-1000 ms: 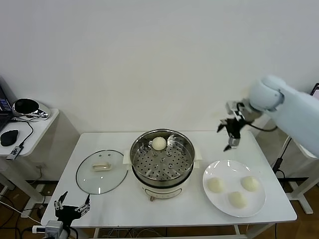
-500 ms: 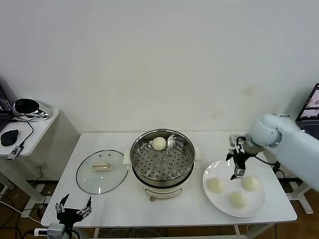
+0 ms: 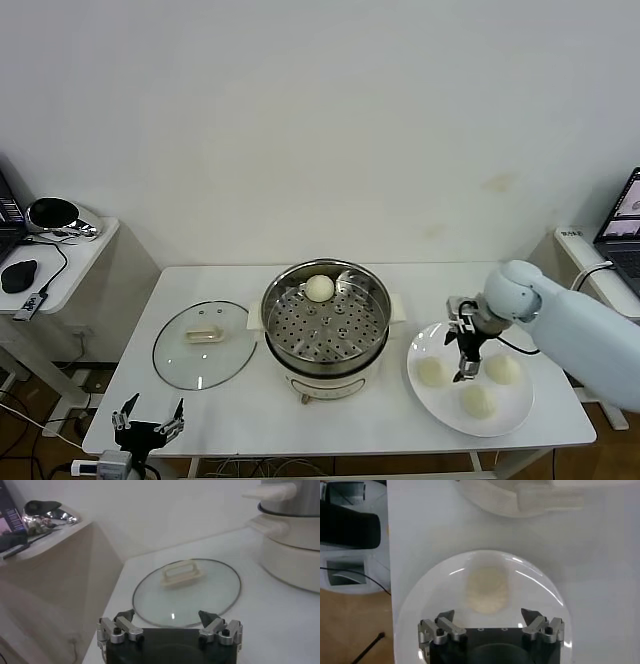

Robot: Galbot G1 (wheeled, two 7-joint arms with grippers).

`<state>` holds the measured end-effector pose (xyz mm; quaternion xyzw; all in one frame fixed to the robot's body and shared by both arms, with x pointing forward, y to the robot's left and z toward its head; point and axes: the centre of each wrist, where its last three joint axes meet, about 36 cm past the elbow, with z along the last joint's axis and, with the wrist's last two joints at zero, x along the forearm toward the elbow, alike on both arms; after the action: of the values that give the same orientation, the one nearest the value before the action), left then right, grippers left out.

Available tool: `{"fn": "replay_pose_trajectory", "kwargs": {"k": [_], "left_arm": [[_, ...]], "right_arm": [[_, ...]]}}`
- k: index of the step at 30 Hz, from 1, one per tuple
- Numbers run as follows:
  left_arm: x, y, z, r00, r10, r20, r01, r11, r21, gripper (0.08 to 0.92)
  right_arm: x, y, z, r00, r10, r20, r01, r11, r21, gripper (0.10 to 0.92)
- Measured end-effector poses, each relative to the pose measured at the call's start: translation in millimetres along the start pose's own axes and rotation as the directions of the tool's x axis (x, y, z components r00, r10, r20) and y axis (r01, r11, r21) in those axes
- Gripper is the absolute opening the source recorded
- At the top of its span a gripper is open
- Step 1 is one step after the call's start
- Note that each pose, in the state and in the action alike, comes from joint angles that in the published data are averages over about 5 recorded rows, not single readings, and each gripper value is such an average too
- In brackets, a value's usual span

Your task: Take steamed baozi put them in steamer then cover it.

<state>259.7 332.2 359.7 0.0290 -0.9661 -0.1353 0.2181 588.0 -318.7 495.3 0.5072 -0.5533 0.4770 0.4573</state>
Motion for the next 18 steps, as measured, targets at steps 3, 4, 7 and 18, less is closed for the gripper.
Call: {"fn": "replay_pose_trajectory", "kwargs": {"k": [3,4,7,18], "left_arm": [[-0.1,-0.3,0.2,1.0000,0.000,-0.001,0.000,1.000,-0.002,0.823],[-0.2,-0.4,0.4,1.0000,0.001,-0.002,-0.001,1.000,-0.002,0.823],[-0.8,-0.9,1.4,1.0000,0.003,-0.005,-0.003,1.000,-0.005,0.823],[-5.5,-1.9,3.4,1.0000,0.003,-0.009,-0.003,1.000,0.000,0.823]], "right_arm": [[-9.3,-0.8,-1.7,1.000,0.003,0.003,-0.003,1.000,0.005,0.823],[-12.3,-1.2,-2.1,1.000,0.004,0.005,-0.004,1.000,0.006,0.823],[-20.2,-2.8,-3.8,1.000,0.007,0.008,-0.007,1.000,0.012,0.823],[-36.9,-8.6,-9.5,1.000,0.004,0.005,-0.005,0.999,0.042,0.823]]}}
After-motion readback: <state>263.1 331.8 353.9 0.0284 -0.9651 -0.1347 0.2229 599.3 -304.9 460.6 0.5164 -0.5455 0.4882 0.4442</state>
